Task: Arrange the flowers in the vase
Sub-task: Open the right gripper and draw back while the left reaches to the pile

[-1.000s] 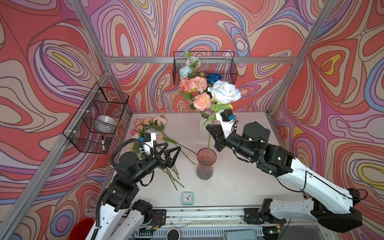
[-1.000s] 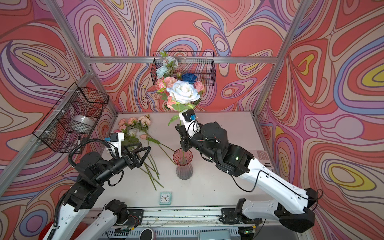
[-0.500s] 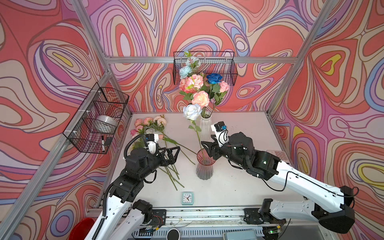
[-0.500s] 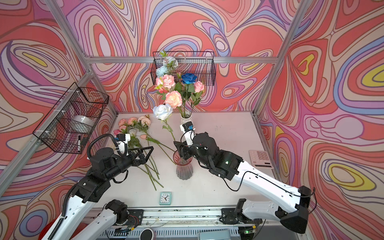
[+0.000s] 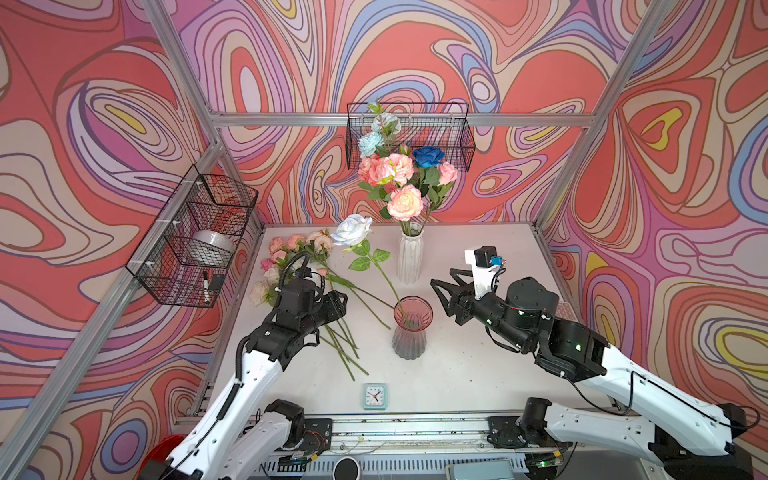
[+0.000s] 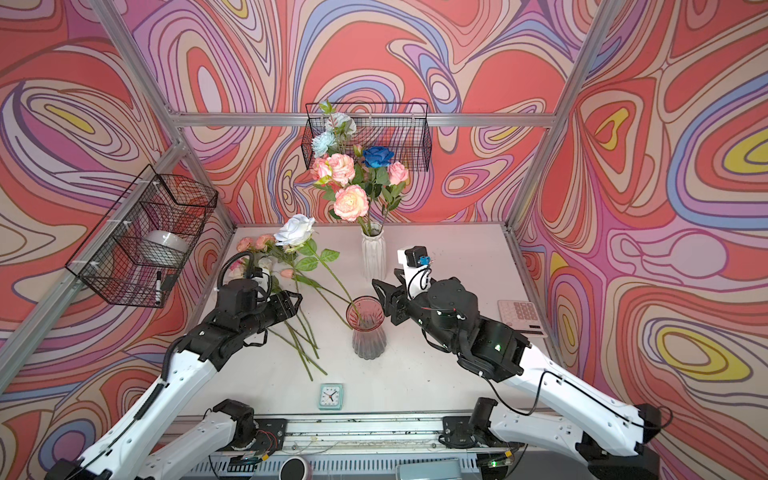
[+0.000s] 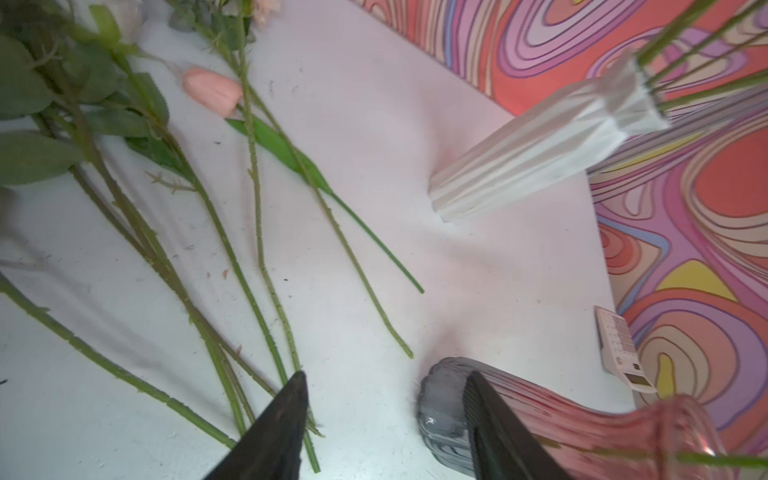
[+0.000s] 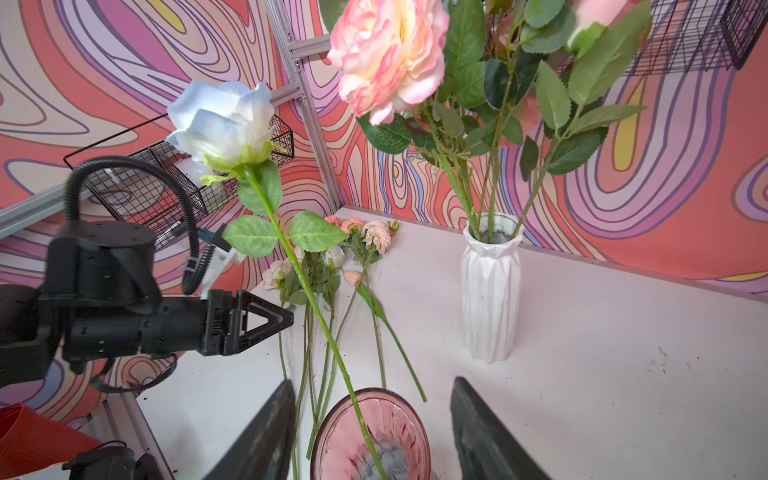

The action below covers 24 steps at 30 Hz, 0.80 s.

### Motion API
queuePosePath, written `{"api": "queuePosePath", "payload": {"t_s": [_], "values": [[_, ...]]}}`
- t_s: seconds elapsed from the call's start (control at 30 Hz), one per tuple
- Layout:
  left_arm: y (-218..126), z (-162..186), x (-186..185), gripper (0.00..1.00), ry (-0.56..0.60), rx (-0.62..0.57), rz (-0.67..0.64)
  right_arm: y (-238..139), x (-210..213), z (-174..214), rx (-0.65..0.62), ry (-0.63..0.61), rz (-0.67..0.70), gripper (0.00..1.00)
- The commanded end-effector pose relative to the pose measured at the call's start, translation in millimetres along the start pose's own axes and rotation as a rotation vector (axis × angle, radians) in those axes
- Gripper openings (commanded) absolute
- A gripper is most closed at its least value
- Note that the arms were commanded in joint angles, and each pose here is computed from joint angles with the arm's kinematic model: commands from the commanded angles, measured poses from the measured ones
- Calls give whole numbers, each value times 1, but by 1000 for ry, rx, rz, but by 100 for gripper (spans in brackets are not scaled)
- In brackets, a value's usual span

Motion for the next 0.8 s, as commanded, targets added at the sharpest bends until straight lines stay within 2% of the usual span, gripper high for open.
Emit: {"api": "queuePosePath", "payload": {"t_s": [0.0,0.47,0.77], "values": [[26,8,15,54,-79,37,-44,-1,-8,9,11,14,33,59],[138,-9,49,36,-104,81,-317,-14,-17,13,7,18,41,59],[173,-18,65,33,-82,117,-418,-27,-24,13,-10,25,63,59]]}}
Point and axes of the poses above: each gripper's point midway between its finger pads, its own y axis out along the fingers, its own x axis along the line the jaws close on, z = x × y, the point moved 9 cm from there along -y, back along the fingers, and after that the axes turned 15 degrees about y, right-handed, at the moved point
